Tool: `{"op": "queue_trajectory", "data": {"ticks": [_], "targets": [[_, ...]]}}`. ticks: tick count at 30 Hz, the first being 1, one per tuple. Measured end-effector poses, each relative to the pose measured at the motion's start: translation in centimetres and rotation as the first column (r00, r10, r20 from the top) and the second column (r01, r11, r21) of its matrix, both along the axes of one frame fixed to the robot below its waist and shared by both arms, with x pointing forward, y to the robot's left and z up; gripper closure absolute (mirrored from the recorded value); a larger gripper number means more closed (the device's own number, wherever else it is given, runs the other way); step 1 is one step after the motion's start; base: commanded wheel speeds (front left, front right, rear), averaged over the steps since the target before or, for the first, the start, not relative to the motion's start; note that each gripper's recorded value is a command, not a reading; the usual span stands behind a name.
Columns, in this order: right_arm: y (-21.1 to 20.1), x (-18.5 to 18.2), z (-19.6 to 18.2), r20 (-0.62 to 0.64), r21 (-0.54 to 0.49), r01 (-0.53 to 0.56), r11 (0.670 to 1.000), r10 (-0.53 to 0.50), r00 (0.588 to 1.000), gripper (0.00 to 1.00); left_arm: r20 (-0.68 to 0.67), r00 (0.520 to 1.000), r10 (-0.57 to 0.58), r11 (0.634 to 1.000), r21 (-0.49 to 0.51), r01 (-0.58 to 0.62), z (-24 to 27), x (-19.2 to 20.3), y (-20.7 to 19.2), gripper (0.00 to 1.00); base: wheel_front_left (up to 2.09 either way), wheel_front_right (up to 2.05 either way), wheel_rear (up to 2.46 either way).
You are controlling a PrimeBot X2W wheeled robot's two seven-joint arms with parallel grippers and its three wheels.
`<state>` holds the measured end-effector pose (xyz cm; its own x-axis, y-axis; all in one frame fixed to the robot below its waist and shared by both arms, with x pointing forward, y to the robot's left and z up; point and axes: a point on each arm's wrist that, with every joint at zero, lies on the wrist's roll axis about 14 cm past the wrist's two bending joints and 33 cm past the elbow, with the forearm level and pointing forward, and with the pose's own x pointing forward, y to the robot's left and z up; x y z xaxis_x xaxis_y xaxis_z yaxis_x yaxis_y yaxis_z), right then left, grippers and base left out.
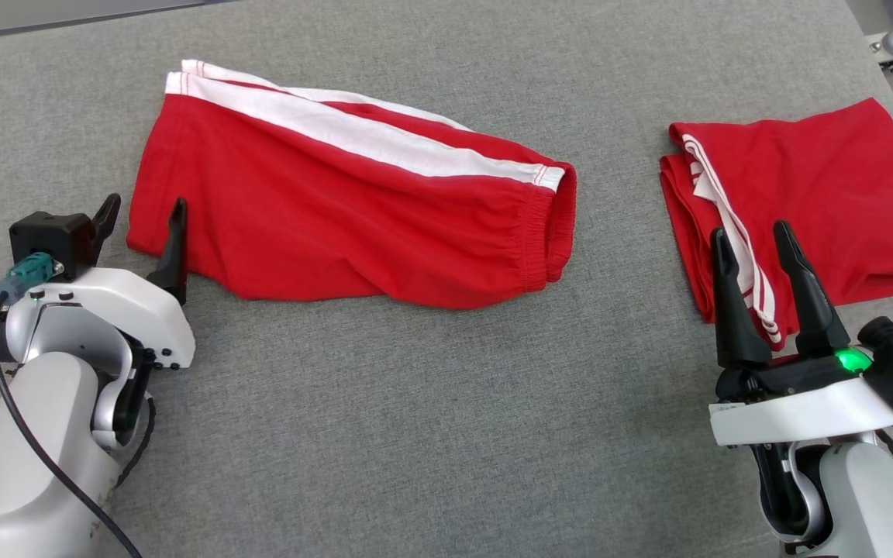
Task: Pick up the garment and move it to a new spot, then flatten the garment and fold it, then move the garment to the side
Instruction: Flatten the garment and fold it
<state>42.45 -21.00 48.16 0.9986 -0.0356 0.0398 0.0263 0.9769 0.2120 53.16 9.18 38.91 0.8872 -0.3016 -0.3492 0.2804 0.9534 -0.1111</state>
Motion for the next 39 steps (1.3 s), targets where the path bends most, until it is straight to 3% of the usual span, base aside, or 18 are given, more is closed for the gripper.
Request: {"op": "queue_trajectory", "data": {"ticks": [9, 10, 12, 13, 17, 23, 28, 39], "targets": [[-0.3, -0.1, 0.1, 0.007, 0.067, 0.02, 0.998, -0.02, 1.0, 0.0, -0.169, 0.986, 0.003, 1.0, -0.01, -0.005, -3.1, -0.7, 0.2, 0.0, 0.0, 0.0, 0.0], [-0.2, 0.0, 0.1, 0.009, 0.087, 0.02, 0.996, -0.021, 1.0, 0.0, -0.175, 0.985, -0.006, 1.0, -0.017, 0.003, -3.1, -0.6, 0.0, 0.17, 0.0, 0.0, 0.0], [0.1, 0.0, 0.0, 0.008, 0.099, 0.013, 0.995, -0.014, 1.0, 0.0, -0.181, 0.983, -0.017, 1.0, -0.029, 0.011, -3.0, -0.7, -0.4, 0.81, 0.0, 0.0, 0.0], [0.2, 0.1, 0.0, 0.008, 0.101, 0.009, 0.995, -0.01, 1.0, 0.0, -0.185, 0.983, -0.02, 0.999, -0.032, 0.014, -3.0, -0.8, -0.6, 1.0, 0.0, 0.0, 0.0], [0.2, 0.1, 0.1, 0.011, 0.103, 0.009, 0.995, -0.01, 1.0, 0.0, -0.191, 0.981, -0.037, 0.997, -0.071, 0.024, -2.8, -1.0, -1.4, 1.0, 0.0, 0.0, 0.0], [-0.3, -0.1, 0.4, 0.019, 0.103, 0.024, 0.994, -0.027, 0.999, 0.0, -0.089, 0.996, 0.007, 0.994, -0.111, -0.017, -0.7, -0.5, -1.0, 1.0, 0.0, 0.0, 0.0], [-0.3, -0.2, 0.1, 0.013, 0.11, 0.028, 0.994, -0.03, 0.999, 0.0, -0.051, 0.996, 0.067, 0.985, -0.158, -0.074, 0.1, -3.1, -0.6, 1.0, 0.0, 0.0, 0.0], [2.7, 0.9, 0.1, 0.022, 0.104, -0.082, 0.991, 0.08, 0.997, 0.0, -0.021, 0.973, 0.229, 0.947, -0.225, -0.228, 3.1, -9.2, 2.3, 1.0, 0.0, 0.0, 0.0]]}}
